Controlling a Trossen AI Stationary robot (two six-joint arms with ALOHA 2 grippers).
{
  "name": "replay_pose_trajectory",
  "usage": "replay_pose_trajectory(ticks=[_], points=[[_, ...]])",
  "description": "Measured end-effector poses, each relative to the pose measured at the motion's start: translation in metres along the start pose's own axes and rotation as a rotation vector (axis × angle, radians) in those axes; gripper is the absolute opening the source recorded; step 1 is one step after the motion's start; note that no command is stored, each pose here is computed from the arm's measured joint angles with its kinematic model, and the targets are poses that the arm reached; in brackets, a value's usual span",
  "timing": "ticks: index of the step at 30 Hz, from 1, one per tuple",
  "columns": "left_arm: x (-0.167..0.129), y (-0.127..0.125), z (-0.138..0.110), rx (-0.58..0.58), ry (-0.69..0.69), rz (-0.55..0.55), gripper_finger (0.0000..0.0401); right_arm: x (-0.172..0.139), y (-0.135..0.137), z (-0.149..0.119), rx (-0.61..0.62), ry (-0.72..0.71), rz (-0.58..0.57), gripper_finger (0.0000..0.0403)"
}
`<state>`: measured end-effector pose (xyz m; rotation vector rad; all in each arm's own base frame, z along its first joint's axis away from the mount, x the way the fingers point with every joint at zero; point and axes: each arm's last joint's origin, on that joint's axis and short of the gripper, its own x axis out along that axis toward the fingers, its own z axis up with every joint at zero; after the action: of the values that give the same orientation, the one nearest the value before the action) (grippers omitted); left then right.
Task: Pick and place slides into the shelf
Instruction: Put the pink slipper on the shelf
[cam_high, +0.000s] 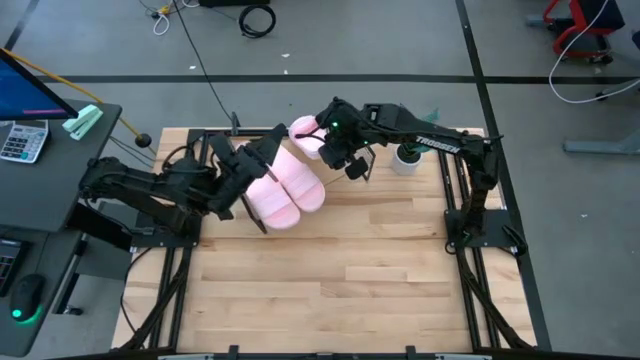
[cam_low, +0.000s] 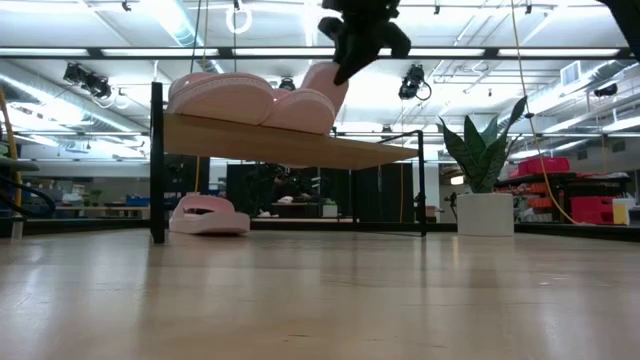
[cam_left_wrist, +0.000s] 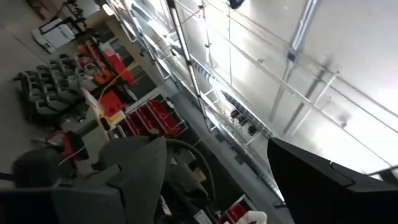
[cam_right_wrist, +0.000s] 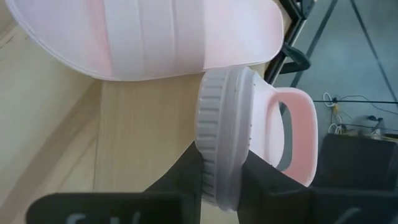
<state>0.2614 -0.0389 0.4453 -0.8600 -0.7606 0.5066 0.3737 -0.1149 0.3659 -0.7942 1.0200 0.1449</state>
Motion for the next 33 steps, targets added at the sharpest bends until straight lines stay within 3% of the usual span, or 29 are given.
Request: replay_pose_trajectory(ticks=[6,22,33], points=[[0.0,-0.002,0.003,0.027,0.02,-0.059,0.0286,0.01,0.002,0.001,0.02,0.003,0.028,0.0061],[-0.006,-0.01,0.033,0.103,-0.011,-0.089,0.0286,0.01,0.009,0.0,0.069,-0.037,0.147,0.0063],[-0.006,-0.011,0.035,0.107,-0.011,-0.089,0.0286,0.035,0.016,-0.001,0.091,-0.01,0.265,0.007]])
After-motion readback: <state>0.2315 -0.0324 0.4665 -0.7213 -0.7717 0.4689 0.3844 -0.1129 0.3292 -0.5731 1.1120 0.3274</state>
